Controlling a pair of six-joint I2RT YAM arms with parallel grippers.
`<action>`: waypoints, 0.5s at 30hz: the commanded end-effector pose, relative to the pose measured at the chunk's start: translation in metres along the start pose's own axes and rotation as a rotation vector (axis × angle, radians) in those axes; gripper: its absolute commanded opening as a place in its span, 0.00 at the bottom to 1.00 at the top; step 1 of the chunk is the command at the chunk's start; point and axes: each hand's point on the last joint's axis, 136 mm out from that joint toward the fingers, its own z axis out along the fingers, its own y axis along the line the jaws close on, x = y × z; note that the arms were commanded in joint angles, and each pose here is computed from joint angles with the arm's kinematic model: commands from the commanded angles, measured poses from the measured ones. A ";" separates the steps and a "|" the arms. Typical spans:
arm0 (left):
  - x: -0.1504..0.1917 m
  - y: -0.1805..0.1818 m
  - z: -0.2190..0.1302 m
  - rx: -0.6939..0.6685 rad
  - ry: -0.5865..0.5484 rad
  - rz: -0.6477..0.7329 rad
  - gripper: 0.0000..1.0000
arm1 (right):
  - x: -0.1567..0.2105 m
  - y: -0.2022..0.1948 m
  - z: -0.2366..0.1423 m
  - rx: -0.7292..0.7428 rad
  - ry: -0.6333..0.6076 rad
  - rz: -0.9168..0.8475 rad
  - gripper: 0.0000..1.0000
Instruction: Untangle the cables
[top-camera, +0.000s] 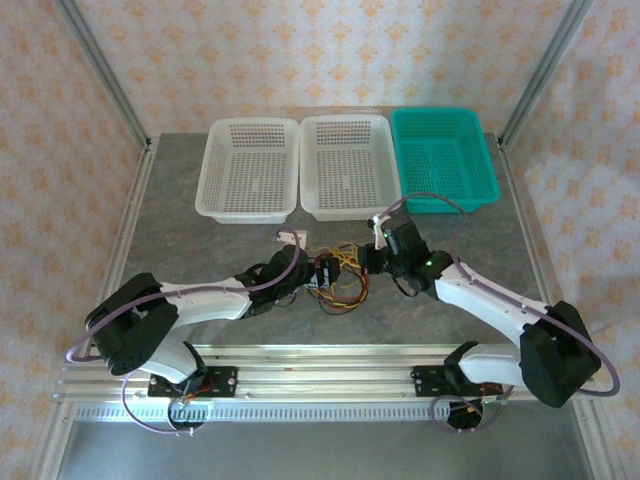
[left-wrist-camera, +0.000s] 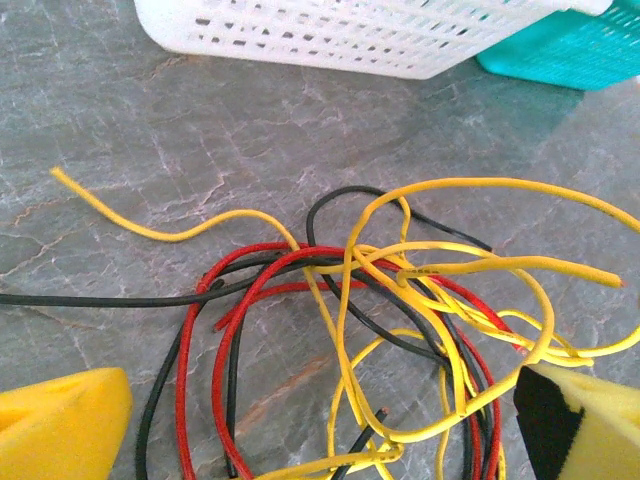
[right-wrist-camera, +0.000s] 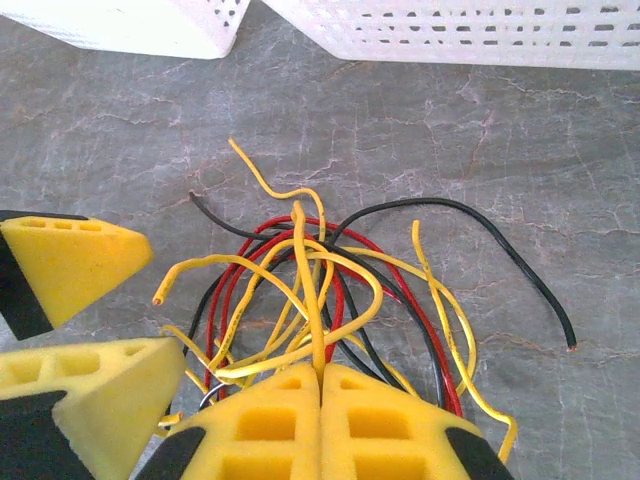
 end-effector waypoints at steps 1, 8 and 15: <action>-0.021 -0.012 -0.016 0.076 -0.095 -0.023 1.00 | -0.018 0.007 -0.012 0.003 -0.052 -0.030 0.00; -0.042 -0.012 -0.034 0.100 -0.157 0.003 0.98 | -0.028 0.015 -0.022 -0.026 -0.088 -0.067 0.00; -0.054 -0.002 -0.035 0.140 -0.137 0.027 0.88 | -0.033 0.035 -0.019 -0.130 -0.099 -0.137 0.00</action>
